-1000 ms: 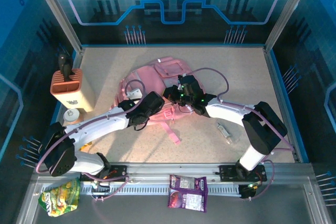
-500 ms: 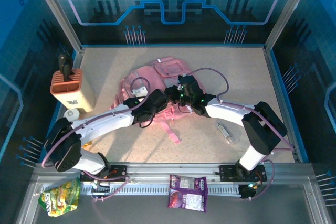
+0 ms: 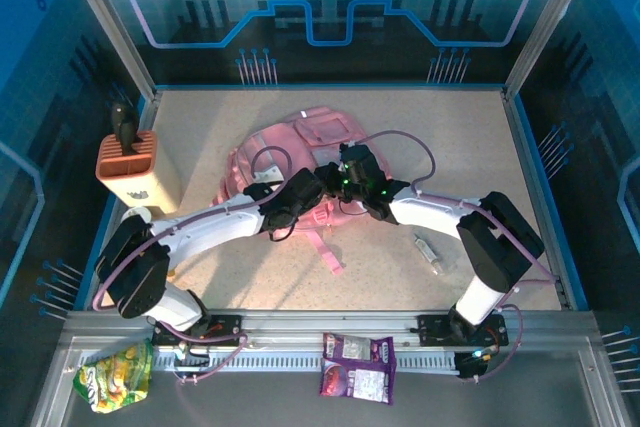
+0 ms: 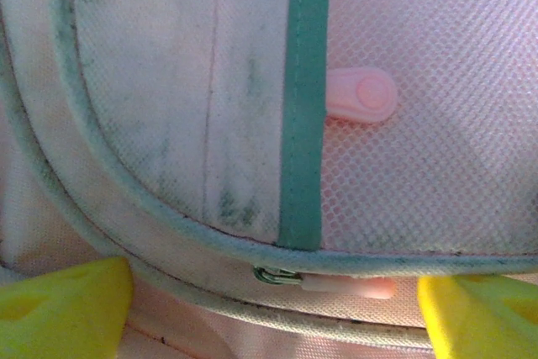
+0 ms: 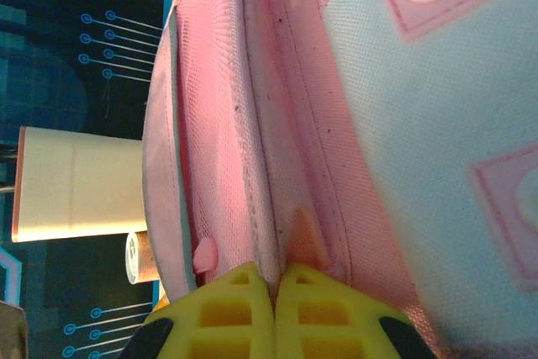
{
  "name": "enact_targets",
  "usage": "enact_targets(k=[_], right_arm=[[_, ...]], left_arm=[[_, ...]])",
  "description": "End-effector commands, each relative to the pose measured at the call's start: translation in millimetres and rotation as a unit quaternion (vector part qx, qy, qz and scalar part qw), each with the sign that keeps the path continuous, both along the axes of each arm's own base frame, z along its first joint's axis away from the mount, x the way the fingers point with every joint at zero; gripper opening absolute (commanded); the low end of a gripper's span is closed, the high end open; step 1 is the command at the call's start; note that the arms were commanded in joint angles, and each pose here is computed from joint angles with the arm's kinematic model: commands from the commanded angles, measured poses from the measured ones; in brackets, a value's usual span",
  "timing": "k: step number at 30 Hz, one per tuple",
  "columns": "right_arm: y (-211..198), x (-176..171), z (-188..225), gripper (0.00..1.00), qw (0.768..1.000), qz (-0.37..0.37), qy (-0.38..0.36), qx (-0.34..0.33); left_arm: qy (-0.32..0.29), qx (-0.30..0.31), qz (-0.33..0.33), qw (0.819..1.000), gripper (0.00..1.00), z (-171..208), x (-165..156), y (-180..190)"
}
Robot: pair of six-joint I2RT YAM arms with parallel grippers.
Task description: Pack books, pencil case, and school supplies into a backpack
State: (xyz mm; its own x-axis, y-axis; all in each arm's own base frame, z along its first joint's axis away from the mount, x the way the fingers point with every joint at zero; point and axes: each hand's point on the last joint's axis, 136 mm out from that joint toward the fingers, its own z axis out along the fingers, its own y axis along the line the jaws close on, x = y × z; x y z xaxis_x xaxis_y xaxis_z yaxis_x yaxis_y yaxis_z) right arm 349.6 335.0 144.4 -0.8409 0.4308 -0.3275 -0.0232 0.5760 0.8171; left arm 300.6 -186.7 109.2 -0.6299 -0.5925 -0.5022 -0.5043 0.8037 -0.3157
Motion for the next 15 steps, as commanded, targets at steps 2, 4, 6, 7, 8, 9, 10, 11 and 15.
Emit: enact_targets(k=[2,4,6,7,8,9,10,11,15], right_arm=[[12,1,35,0.00,0.998,0.021,-0.036,0.047],[12,2,39,0.00,0.998,0.022,-0.041,0.047],[12,3,40,0.00,0.998,0.023,-0.043,0.042],[11,4,41,0.00,0.998,0.021,-0.046,0.041],[11,4,41,0.00,0.998,0.021,-0.046,0.041],[11,5,41,0.00,0.998,0.020,-0.046,0.041],[11,4,41,0.00,0.998,0.021,-0.045,0.041],[11,5,41,0.00,0.998,0.020,-0.045,0.041],[13,5,39,0.00,0.998,0.023,-0.044,0.041]], left_arm=[[-0.011,0.039,0.050,0.998,0.85,-1,1,35],[0.015,0.065,0.062,0.996,0.85,-7,-4,49],[0.029,0.070,0.070,0.995,0.84,-10,-8,56],[0.026,0.065,0.067,0.995,0.81,-10,-9,56],[0.019,0.053,0.063,0.996,0.78,-9,-10,54],[0.013,0.043,0.058,0.997,0.76,-9,-10,52],[0.007,0.037,0.052,0.998,0.75,-8,-9,51],[0.002,0.036,0.046,0.998,0.72,-5,-8,50],[-0.008,0.049,0.039,0.998,0.60,7,-5,52]])
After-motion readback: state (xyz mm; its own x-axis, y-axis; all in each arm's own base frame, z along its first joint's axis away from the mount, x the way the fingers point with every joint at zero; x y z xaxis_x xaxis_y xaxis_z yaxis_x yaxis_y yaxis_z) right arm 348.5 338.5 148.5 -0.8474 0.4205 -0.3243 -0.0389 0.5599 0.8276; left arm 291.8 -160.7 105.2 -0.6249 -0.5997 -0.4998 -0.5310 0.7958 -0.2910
